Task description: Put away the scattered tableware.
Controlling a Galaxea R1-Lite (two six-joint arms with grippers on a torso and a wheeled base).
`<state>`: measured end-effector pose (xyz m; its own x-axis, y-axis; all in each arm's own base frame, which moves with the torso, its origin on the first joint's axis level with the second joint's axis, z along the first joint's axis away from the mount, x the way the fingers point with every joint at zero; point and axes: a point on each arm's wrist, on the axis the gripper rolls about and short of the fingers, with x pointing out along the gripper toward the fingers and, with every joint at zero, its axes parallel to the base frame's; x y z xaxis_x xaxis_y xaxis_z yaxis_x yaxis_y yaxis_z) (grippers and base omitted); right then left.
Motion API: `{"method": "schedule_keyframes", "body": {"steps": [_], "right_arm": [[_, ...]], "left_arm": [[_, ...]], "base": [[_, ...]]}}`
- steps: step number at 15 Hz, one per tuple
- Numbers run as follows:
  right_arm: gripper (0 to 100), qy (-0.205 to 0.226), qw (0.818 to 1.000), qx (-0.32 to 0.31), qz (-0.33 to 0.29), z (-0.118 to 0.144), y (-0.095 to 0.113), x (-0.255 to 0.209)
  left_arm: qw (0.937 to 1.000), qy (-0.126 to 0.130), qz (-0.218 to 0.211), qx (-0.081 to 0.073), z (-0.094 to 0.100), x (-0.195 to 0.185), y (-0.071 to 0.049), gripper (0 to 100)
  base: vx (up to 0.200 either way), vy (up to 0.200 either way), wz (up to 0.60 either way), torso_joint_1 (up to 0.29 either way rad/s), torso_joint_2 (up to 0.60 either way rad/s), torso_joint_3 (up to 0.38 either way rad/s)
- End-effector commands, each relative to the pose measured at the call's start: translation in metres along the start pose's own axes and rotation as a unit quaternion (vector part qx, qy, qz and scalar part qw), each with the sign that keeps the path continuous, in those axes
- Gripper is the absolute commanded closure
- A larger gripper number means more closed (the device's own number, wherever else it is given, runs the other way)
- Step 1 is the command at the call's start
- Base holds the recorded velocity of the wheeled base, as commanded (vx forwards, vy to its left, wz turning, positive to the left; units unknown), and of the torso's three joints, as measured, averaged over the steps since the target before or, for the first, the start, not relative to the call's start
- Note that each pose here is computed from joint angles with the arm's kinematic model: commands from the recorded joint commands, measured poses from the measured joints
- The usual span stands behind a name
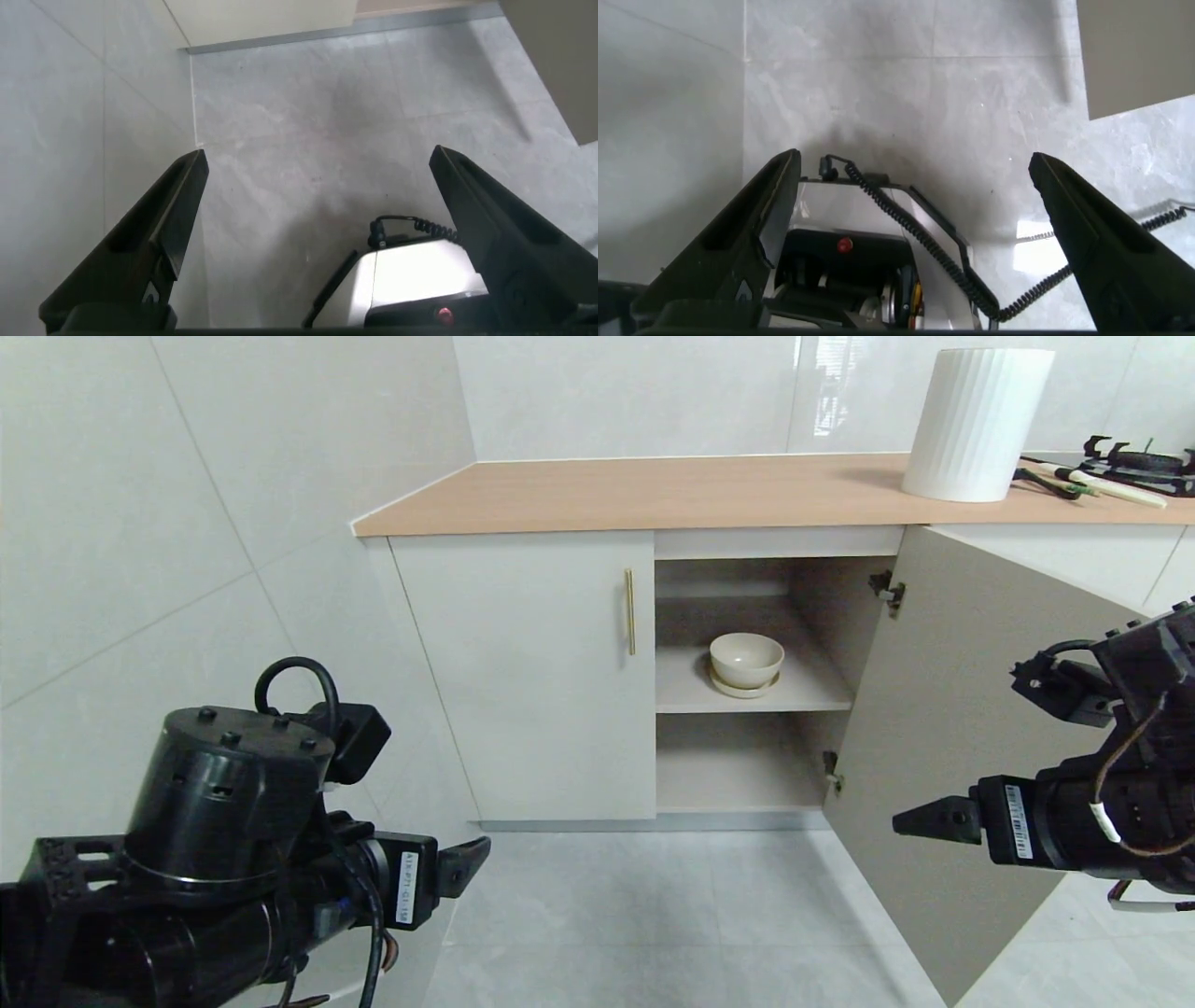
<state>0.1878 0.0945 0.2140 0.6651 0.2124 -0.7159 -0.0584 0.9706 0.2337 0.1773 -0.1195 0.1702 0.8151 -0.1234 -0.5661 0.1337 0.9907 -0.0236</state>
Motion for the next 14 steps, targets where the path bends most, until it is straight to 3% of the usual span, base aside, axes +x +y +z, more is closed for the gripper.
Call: {"method": "schedule_keyframes", "body": {"steps": [1,12,14], "right_arm": [[0,0.002,1.0,-0.001,-0.001,-0.0002,0.0004,0.0014],[0,0.003,1.0,-0.005,0.005,-0.0018,0.0025,-0.0012],[0,0.032,0.999,-0.013,-0.011,-0.0065,-0.0005,-0.0047]], "left_arm": [[1.0,0.001,0.001,0.0,-0.0003,0.0008,-0.0003,0],[0.9999,-0.001,0.011,0.002,-0.0002,0.0018,-0.0003,0],[0.9999,-0.001,0.011,0.001,0.0,0.0015,-0.0002,0]], "base": [[0.0,0.0,0.0,0.0,0.0,0.0],[0.0,-0.2,0.0,0.002,0.0,0.001],[0.0,-0.2,0.0,0.005,0.0,0.005]]}}
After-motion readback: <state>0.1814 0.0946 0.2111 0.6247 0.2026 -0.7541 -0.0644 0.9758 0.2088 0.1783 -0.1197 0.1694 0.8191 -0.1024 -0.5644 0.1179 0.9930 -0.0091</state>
